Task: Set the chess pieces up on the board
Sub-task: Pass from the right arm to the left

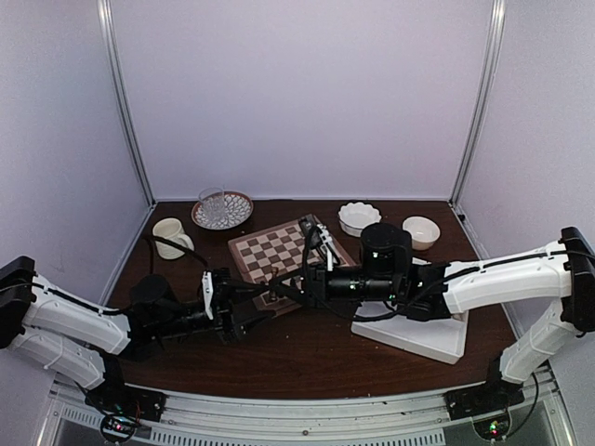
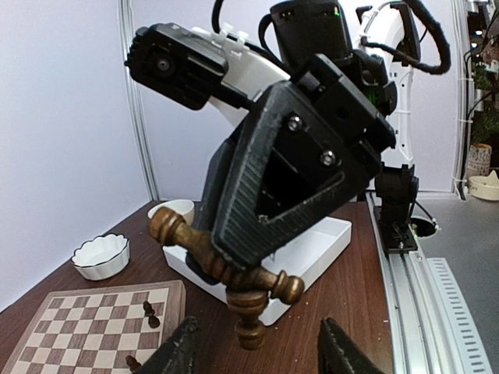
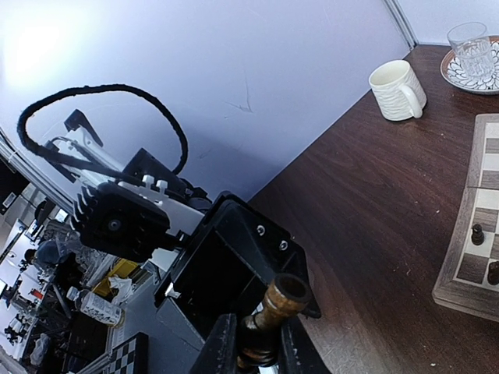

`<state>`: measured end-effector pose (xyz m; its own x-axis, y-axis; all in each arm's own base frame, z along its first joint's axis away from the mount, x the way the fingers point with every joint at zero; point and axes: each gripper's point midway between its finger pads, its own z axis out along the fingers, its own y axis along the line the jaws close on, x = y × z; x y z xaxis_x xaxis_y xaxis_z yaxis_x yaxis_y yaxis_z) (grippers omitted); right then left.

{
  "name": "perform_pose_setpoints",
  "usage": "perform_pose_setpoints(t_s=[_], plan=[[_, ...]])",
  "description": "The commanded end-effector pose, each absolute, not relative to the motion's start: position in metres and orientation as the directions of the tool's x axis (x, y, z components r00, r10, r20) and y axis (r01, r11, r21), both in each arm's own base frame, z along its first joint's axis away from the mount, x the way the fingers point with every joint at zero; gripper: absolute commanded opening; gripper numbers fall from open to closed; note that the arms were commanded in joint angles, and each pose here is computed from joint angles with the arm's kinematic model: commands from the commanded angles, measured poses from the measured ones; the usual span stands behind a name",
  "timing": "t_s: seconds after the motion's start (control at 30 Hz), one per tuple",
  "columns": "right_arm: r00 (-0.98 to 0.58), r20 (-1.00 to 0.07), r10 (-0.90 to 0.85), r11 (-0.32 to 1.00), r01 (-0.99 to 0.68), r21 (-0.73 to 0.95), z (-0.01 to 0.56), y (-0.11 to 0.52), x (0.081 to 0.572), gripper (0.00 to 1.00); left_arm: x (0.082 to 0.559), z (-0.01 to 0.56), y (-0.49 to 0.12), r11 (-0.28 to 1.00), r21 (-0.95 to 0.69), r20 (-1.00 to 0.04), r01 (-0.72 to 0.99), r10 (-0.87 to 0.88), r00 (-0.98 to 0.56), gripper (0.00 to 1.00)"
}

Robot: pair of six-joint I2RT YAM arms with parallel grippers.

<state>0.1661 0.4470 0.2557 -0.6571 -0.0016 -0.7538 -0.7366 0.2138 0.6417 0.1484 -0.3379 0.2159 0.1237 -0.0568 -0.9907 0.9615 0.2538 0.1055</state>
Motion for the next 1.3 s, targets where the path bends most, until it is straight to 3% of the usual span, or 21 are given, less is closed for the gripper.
perform_pose_setpoints(t_s=[0.0, 0.63, 1.03, 1.27], plan=[[-0.63, -0.773, 0.072, 0.162, -0.757, 0.633, 0.29, 0.448, 0.164, 0.12, 0.143, 0.24, -0.33, 0.256, 0.111, -0.974, 0.96, -0.162, 0.155, 0.49], [-0.636, -0.768, 0.08, 0.124, -0.758, 0.641, 0.293, 0.457, 0.157, 0.12, 0.141, 0.244, -0.326, 0.259, 0.117, -0.968, 0.959, -0.185, 0.168, 0.35], [-0.646, -0.761, 0.064, 0.128, -0.751, 0.648, 0.287, 0.464, 0.157, 0.11, 0.14, 0.248, -0.324, 0.264, 0.124, -0.965, 0.956, -0.191, 0.178, 0.39], [-0.645, -0.761, 0.07, 0.13, -0.751, 0.648, 0.287, 0.464, 0.158, 0.12, 0.14, 0.248, -0.323, 0.266, 0.133, -0.965, 0.955, -0.183, 0.185, 0.21]])
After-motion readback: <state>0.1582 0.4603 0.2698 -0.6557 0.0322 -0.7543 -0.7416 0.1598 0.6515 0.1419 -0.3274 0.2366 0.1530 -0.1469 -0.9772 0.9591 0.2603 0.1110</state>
